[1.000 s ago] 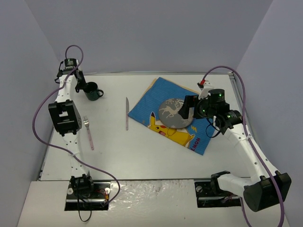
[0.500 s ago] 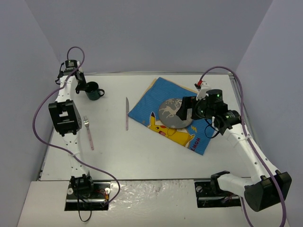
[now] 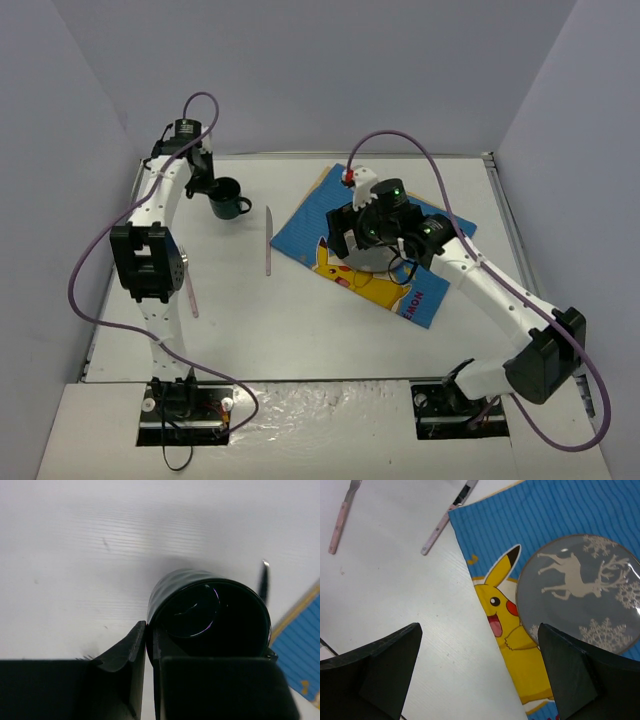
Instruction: Set the dinner table for one person
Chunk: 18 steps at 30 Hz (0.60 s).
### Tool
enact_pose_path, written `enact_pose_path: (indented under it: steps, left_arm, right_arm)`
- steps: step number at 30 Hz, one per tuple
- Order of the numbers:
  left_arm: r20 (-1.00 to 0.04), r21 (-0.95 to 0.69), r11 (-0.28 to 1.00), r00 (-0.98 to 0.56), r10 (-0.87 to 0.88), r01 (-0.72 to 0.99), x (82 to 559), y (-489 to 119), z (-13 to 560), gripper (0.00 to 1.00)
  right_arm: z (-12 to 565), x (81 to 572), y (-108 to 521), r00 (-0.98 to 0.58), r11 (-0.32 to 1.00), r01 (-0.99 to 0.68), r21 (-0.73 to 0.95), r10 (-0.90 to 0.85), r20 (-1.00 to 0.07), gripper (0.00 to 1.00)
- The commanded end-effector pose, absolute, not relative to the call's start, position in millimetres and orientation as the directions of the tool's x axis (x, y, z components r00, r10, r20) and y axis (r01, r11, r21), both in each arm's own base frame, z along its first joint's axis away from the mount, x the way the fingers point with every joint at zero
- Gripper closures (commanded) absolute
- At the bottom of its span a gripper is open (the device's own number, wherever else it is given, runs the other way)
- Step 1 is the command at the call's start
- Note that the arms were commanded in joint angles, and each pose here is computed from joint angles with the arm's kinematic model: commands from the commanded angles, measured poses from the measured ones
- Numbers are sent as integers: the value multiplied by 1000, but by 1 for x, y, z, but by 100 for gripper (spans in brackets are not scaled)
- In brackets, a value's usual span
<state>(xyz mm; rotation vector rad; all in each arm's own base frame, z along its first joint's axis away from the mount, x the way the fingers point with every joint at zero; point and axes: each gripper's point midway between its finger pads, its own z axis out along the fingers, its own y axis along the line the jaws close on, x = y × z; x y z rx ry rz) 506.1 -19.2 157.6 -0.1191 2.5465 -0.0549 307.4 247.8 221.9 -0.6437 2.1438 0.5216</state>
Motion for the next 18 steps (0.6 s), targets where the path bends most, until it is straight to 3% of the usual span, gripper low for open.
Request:
enact_pose_path:
  steps: [1,8,18]
  left_arm:
    - [-704,-125,991,-708,-60,40,468,-85,259,100]
    - [-734,-108,980,-678,36,168,420,-151,281,100]
    - [-750,-101,965,-656,86,242,385,-181,294,100]
  right_arm:
    - [249,330,284,-401,761,-647,43,-291,-869,4]
    - [237,345,327,-348,717,-697,-27,-371,-861,14]
    - [241,352,354,-315,706,-707,-53,-381,-869,31]
